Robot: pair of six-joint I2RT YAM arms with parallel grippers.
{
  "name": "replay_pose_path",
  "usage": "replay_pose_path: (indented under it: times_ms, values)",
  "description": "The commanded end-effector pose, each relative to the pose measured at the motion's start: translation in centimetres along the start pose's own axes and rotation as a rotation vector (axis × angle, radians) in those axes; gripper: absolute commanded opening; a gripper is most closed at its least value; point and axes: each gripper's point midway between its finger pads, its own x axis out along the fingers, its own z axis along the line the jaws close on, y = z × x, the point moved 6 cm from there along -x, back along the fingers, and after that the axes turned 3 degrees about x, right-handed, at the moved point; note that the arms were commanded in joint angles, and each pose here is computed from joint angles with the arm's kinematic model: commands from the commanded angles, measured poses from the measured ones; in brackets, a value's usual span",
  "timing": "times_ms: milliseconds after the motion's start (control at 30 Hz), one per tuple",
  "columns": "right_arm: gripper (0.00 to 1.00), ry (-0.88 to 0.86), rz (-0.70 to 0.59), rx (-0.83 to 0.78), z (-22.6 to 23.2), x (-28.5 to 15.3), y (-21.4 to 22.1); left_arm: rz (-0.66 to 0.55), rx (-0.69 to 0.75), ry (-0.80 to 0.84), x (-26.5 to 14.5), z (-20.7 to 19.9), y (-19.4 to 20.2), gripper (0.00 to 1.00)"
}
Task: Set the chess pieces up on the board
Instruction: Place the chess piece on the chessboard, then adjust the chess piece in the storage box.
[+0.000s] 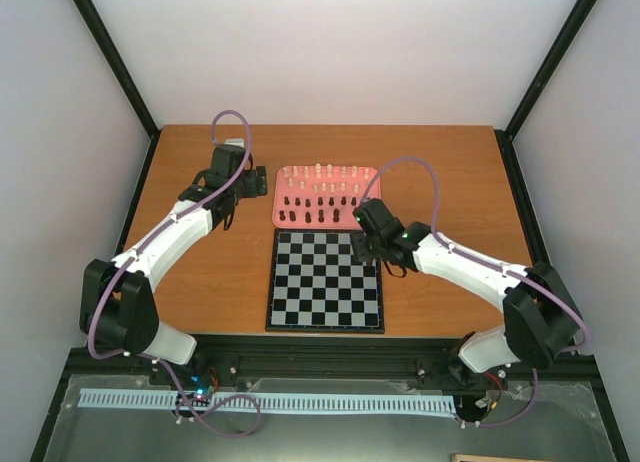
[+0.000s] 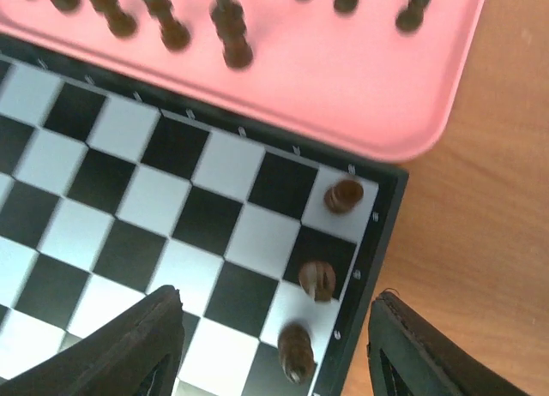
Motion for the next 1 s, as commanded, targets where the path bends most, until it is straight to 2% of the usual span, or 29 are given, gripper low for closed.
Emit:
replay_pose_path:
  times_ms: [0,133,433,833,967]
  values:
    - [0.59,0.003,-0.092,-0.028,1.1,-1.3,-3.6,-0.029,-0.023,0.009,-0.5,0.0,-1.1,1.0]
    - [0.59,-0.01,-0.139,-0.051,2.5,-0.7,-6.9,-0.033,-0.025,0.016,-0.7,-0.1,-1.2,1.0]
    - [0.54,-0.027,-0.122,-0.054,2.9,3.9,-11.0,-0.038,-0.028,0.024,-0.9,-0.1,-1.2,1.0]
    - [0.51,-0.063,-0.027,-0.063,3.0,10.2,-12.1,-0.025,-0.017,0.0,-0.2,0.0,-1.0,1.0]
    - [0.46,-0.065,-0.013,-0.059,2.9,11.0,-12.1,-0.025,-0.015,-0.008,-0.1,0.0,-1.0,1.0]
